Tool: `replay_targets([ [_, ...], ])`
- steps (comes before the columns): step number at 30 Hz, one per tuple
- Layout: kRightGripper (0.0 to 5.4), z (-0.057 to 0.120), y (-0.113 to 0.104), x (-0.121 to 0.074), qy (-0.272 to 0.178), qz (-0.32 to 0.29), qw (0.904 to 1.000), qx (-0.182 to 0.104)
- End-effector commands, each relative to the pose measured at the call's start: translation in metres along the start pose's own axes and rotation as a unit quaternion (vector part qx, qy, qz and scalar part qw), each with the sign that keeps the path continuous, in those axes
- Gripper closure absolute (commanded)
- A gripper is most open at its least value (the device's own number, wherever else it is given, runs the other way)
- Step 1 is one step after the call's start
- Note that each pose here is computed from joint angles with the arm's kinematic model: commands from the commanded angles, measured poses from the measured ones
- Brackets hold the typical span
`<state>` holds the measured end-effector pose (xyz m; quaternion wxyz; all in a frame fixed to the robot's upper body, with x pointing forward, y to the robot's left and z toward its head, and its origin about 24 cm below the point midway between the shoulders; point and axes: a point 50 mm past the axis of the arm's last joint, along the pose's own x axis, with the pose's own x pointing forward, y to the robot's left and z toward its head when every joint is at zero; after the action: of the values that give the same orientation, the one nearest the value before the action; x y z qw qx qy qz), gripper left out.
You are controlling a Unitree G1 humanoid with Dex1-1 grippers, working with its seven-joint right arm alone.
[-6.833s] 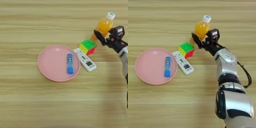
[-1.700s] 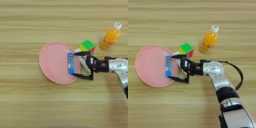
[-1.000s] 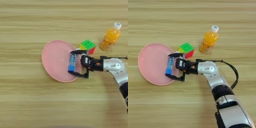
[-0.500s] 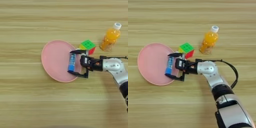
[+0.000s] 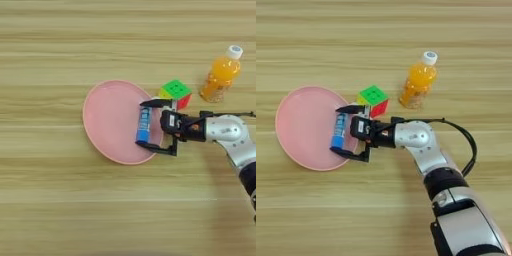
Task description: Move the objects on the table
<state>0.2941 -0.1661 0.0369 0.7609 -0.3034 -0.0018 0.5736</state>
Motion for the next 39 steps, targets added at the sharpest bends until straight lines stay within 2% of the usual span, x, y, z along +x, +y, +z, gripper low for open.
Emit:
replay_targets([
  [1, 0.05, 0.026, -0.029, -0.008, -0.054, -0.045, 0.9971, -0.030],
  [7, 0.05, 0.041, -0.031, -0.013, -0.119, -0.044, 0.9919, -0.002],
  [13, 0.05, 0.045, -0.032, -0.016, -0.126, -0.049, 0.9908, 0.006],
  [15, 0.05, 0.043, -0.035, -0.017, -0.118, -0.059, 0.9913, 0.008],
  [20, 0.05, 0.034, -0.035, -0.015, -0.073, -0.065, 0.9940, 0.050],
  [24, 0.05, 0.029, -0.028, -0.013, -0.037, -0.045, 0.9932, 0.101],
  [27, 0.05, 0.029, -0.021, -0.012, -0.008, -0.025, 0.9920, 0.123],
  [33, 0.05, 0.026, -0.020, -0.010, 0.026, -0.033, 0.9899, 0.135],
  [39, 0.05, 0.021, -0.021, -0.010, 0.050, -0.044, 0.9894, 0.129],
])
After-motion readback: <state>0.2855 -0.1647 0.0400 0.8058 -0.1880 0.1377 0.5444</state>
